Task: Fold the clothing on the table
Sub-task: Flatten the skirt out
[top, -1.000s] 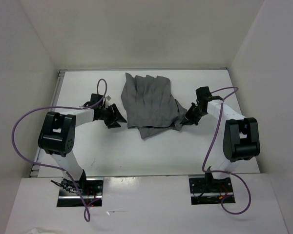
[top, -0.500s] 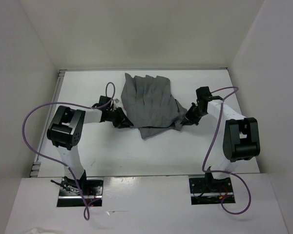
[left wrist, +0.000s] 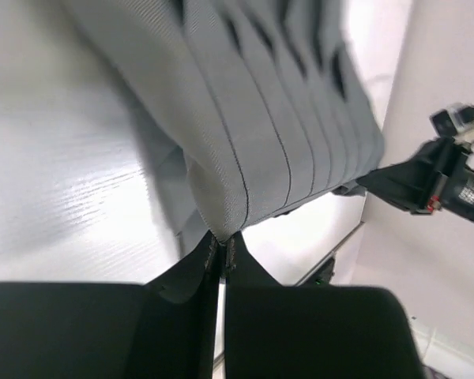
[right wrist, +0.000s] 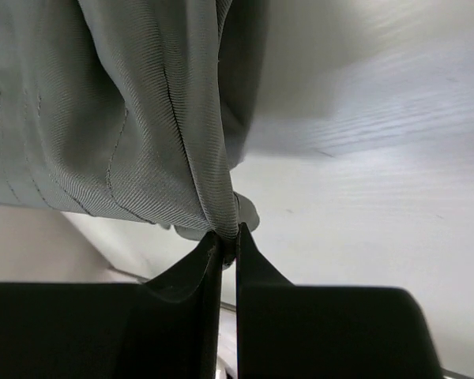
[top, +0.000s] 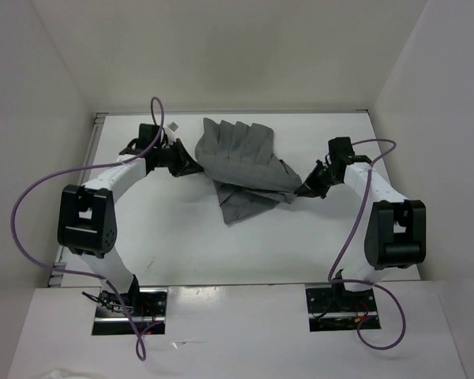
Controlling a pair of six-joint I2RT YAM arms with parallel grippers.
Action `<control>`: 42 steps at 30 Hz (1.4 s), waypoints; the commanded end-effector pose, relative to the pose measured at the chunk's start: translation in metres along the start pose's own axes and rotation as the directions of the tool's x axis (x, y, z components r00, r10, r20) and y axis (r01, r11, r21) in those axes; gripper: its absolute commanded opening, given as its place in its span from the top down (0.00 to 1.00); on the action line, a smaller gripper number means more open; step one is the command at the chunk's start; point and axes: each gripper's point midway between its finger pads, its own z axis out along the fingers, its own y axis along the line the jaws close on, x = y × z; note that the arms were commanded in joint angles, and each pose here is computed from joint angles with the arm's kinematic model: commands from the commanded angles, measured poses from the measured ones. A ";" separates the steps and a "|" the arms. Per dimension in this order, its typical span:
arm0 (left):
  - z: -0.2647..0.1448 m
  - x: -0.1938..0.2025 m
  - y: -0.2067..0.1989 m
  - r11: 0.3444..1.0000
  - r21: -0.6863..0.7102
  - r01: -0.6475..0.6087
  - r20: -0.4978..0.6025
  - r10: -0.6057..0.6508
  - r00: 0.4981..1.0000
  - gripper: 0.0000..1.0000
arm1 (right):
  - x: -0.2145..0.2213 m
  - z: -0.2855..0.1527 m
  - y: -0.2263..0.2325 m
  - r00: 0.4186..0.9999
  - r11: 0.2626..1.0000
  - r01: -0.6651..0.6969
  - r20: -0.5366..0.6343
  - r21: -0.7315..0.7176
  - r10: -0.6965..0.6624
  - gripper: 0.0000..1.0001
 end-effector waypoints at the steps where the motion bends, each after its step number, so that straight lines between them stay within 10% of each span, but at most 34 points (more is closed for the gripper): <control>1: -0.036 -0.034 0.036 0.985 -0.169 -0.022 0.121 0.043 0.992 1.00 | -0.021 -0.009 -0.026 0.996 0.996 0.014 0.091 0.083 -0.021 1.00; 13: -0.017 0.037 0.101 0.956 -0.284 0.074 -0.032 -0.087 0.996 1.00 | 0.006 0.012 -0.082 0.999 0.956 -0.015 -0.026 0.293 0.024 0.87; 22: -0.001 0.060 0.093 0.968 -0.245 0.048 -0.116 -0.078 0.990 1.00 | 0.008 -0.028 -0.028 0.939 0.840 0.205 0.143 0.502 -0.314 0.59; 42: 0.005 0.061 0.084 0.981 -0.192 0.006 -0.156 -0.037 0.987 1.00 | 0.087 0.059 -0.011 0.948 0.868 0.318 -0.109 0.383 -0.299 0.40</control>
